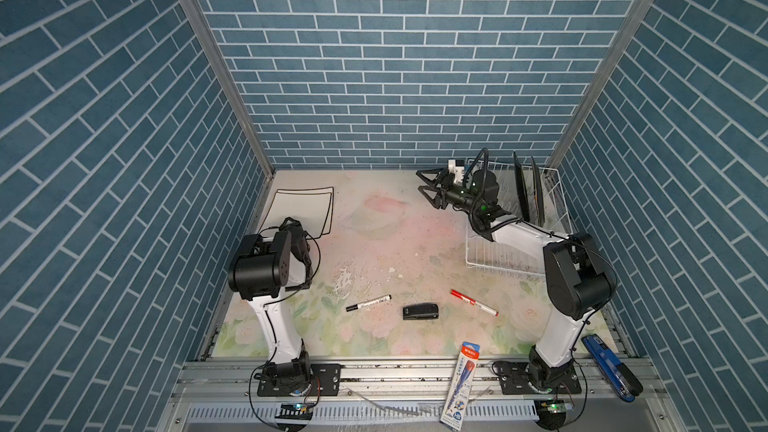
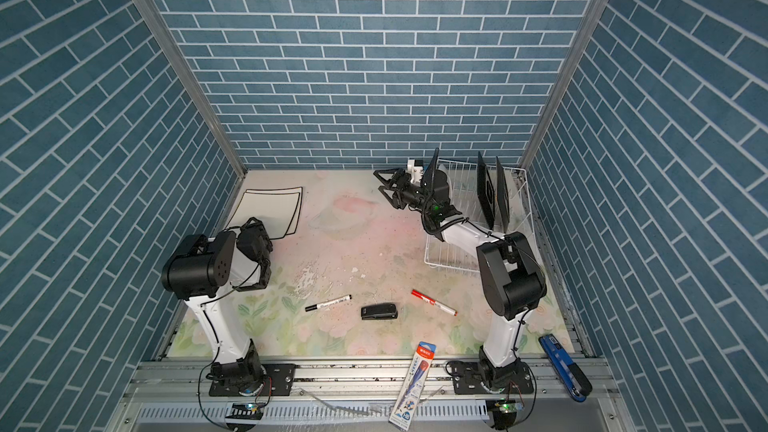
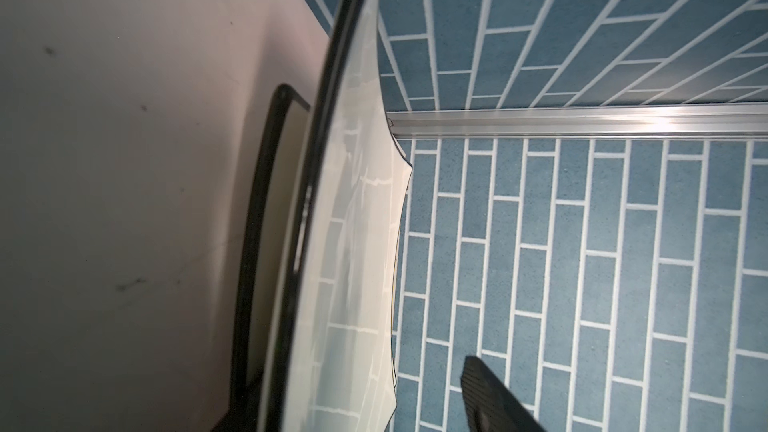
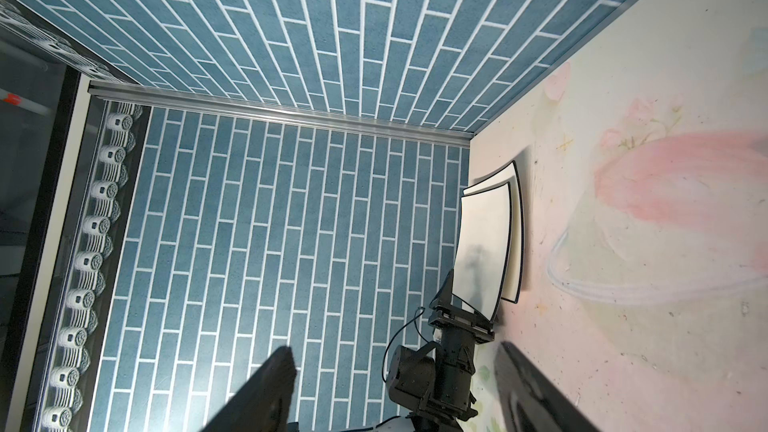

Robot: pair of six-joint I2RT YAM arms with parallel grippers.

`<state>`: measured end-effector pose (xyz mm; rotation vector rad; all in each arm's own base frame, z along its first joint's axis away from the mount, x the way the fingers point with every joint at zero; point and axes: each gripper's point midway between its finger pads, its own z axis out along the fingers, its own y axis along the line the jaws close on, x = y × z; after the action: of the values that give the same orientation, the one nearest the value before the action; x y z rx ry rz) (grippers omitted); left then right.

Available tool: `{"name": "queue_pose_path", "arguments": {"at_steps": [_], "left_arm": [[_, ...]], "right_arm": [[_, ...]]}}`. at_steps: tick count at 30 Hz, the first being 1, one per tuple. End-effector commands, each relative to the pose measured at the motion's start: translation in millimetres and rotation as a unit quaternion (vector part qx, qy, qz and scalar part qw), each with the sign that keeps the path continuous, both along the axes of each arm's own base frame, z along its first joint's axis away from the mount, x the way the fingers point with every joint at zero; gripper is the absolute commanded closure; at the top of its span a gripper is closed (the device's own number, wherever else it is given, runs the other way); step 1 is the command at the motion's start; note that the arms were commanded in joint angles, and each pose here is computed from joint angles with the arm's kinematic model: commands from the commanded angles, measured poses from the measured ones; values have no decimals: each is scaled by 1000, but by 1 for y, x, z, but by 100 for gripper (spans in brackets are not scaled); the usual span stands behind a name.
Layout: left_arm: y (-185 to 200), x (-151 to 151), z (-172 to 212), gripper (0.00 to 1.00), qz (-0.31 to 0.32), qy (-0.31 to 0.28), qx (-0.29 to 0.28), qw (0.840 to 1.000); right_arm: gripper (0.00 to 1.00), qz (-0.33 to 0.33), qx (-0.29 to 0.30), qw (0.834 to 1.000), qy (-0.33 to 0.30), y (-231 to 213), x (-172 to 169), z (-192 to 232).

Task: Unload the plates from the dish rack
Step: 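Press the plate flat onto the first plate with the left gripper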

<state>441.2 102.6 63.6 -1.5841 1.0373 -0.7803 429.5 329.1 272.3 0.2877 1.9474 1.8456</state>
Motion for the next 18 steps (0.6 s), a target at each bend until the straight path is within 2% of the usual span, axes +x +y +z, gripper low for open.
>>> {"name": "queue_pose_path", "arguments": {"at_steps": [1,8,18], "left_arm": [[2,1,11,27,0,13,3,1000],[-5,2,-8,19,-14,75,-28,997],[-6,-1,0,11,-26,115,-18,993]], "right_arm": [[23,3,9,999,-31,-3,-5,21],[23,3,8,1000,-29,-4,-5,19],[23,3,9,999,-30,-3,-6,20]]}}
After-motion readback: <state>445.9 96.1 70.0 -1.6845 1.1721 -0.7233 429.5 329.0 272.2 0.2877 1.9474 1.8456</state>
